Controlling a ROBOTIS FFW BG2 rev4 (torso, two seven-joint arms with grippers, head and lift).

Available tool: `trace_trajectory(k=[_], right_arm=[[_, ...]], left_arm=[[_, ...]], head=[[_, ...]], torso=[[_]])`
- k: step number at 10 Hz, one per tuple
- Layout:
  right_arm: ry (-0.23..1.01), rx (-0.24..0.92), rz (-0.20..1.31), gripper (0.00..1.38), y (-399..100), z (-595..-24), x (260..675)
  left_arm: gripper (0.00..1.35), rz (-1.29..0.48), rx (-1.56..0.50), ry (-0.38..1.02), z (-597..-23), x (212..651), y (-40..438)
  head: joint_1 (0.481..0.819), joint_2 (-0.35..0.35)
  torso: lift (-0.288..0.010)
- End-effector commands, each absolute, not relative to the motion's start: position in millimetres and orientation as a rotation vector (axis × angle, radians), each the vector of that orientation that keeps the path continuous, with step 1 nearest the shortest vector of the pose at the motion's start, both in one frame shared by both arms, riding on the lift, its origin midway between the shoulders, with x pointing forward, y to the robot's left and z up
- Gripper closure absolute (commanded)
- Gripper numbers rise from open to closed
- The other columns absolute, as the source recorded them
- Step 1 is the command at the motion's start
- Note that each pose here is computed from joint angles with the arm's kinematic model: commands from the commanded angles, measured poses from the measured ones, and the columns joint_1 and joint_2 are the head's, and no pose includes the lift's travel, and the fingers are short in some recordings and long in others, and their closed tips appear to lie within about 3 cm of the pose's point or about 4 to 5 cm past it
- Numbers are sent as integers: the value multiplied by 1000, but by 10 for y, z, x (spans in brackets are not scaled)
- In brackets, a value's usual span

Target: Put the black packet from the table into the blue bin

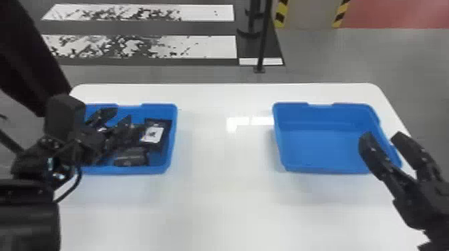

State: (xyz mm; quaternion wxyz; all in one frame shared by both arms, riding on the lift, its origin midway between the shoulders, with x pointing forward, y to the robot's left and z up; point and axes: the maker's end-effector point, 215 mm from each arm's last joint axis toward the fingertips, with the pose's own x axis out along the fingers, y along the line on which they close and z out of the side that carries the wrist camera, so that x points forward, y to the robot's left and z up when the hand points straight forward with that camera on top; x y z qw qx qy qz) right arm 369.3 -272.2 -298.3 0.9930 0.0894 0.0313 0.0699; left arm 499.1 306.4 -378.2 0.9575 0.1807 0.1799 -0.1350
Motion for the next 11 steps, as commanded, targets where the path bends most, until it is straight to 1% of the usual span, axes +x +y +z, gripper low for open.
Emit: trace_trajectory(k=[1,2,3,4,6,7,8,9,10,11], right_arm=[[64,180,137,510,-2731,-2985,3680],[64,180,137,510,-2731,-2985,3680],[62,180,138,510,-2729,-2972,3682],[60,179,139,510,-2727,-2959,3683],[60,176,136,510,-2743,-2954,3676],[62,180,138,510,-2733,-2962,3670],[61,180,137,510,-2740,-2956,3663],[61,180,136,510,-2747,-2949,3657],[61,178,135,510,-2754,-2944,3650],[59,177,136,510,-2749,-2927,3646]], left_arm=[[78,-261,343,320,-3722,4911,3151],[136,-289,311,256,-3597,4901,3033],[150,-310,262,189,-3440,4837,2954],[150,-294,209,135,-3279,4697,2974],[150,-186,148,67,-2998,4267,3268],[151,-141,133,21,-2825,4059,3388],[151,-91,125,-45,-2616,3857,3446],[151,-38,93,-78,-2493,3678,3439],[151,-16,72,-102,-2417,3552,3420],[151,-11,63,-103,-2420,3452,3434]], head=[[695,35],[695,54],[695,49],[695,36],[695,41],[695,62],[695,88],[695,98],[695,118],[695,118]], torso=[[-110],[-110],[-110],[-110],[-110],[-110],[-110],[-110],[-110],[-110]])
